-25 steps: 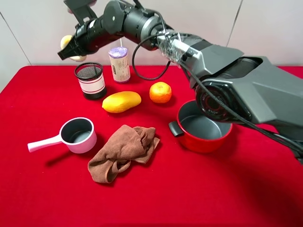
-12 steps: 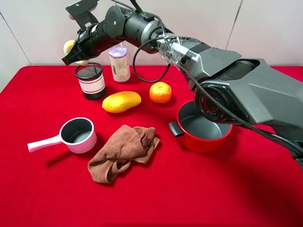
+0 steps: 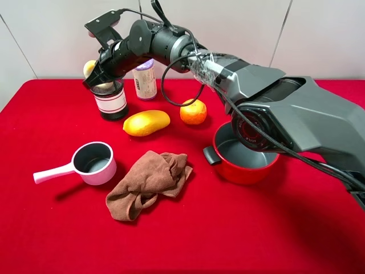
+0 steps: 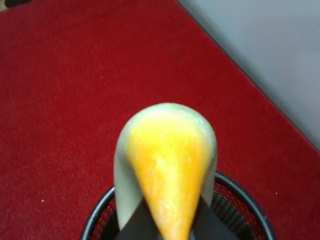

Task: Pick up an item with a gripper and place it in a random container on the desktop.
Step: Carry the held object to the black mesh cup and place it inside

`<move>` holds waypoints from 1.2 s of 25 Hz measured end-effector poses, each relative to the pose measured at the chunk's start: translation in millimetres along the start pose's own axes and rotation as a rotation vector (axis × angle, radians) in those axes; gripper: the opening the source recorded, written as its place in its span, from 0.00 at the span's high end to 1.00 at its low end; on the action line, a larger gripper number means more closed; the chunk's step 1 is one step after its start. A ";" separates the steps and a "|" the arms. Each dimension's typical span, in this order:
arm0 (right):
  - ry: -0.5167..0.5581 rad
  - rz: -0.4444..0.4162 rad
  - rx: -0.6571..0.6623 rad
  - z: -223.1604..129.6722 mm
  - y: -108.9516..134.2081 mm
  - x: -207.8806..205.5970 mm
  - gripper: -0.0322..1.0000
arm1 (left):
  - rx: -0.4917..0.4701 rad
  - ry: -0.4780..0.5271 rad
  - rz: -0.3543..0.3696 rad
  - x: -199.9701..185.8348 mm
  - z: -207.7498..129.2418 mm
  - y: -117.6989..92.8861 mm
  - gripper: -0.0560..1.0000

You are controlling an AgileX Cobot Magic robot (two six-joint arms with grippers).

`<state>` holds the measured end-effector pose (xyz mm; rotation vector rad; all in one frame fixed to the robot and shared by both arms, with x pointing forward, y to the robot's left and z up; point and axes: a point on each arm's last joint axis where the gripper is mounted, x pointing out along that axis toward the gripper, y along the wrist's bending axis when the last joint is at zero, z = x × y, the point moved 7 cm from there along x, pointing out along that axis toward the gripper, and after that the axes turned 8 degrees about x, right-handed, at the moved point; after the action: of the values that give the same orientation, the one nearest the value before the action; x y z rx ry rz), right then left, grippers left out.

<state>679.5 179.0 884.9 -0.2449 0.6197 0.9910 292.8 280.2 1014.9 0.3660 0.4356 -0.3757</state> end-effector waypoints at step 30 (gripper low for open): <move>0.017 0.004 -0.002 -6.7 -0.1 3.8 0.47 | 0.000 0.000 0.000 0.0 0.0 0.0 0.02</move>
<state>678.6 178.6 877.2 -0.2547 0.6351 0.9940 292.8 280.2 1014.9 0.3660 0.4356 -0.3757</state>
